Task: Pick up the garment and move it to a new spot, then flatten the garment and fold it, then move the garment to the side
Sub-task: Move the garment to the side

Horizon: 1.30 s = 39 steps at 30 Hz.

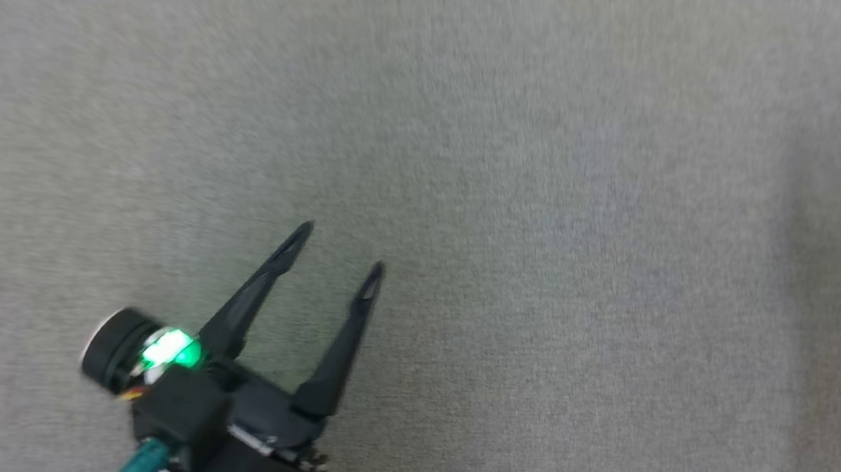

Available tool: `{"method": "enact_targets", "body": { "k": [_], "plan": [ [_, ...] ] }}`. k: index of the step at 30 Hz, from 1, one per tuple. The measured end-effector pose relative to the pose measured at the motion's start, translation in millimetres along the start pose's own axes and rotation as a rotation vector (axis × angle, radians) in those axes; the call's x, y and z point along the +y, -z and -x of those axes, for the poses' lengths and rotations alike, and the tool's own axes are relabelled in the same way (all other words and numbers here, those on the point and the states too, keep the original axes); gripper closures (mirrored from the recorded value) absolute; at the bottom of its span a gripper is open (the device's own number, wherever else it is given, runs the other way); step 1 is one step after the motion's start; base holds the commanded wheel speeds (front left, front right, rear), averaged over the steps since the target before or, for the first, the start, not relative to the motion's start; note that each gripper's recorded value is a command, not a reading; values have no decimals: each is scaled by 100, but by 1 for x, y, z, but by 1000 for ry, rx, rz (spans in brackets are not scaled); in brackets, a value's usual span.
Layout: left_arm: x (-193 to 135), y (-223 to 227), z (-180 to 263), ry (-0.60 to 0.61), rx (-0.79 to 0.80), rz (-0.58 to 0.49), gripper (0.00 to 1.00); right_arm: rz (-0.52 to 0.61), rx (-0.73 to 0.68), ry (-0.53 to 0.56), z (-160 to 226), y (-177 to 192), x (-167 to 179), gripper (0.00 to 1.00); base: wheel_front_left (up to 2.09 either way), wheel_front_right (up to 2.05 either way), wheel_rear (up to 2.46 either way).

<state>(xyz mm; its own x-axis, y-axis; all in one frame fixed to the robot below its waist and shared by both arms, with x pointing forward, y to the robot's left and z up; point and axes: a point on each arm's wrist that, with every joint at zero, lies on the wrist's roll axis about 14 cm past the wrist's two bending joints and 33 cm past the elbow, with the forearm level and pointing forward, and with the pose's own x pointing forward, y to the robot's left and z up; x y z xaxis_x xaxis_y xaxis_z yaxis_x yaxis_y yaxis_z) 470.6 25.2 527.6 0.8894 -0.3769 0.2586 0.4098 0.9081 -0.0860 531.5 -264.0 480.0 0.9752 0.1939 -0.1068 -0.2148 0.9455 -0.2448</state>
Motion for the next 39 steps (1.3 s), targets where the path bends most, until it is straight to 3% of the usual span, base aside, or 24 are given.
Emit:
{"method": "enact_targets", "body": {
  "k": [8, 18, 26, 39],
  "plan": [
    [37, -23, 32, -165, 15, -21, 0, -72, -69, -142, 13, -25, 81, 0, 0, 0, 0],
    [81, -62, 77, -356, -33, -52, 0, -137, -201, -201, 34, -78, 132, 0, 0, 0, 0],
    [102, -89, 117, -447, -71, -97, 0, -177, -255, -212, 71, -94, 158, 0, 0, 0, 0],
    [92, -110, 162, -462, -106, -123, 0, -209, -321, -182, 133, -103, 175, 0, 0, 0, 0]
  ]
}}
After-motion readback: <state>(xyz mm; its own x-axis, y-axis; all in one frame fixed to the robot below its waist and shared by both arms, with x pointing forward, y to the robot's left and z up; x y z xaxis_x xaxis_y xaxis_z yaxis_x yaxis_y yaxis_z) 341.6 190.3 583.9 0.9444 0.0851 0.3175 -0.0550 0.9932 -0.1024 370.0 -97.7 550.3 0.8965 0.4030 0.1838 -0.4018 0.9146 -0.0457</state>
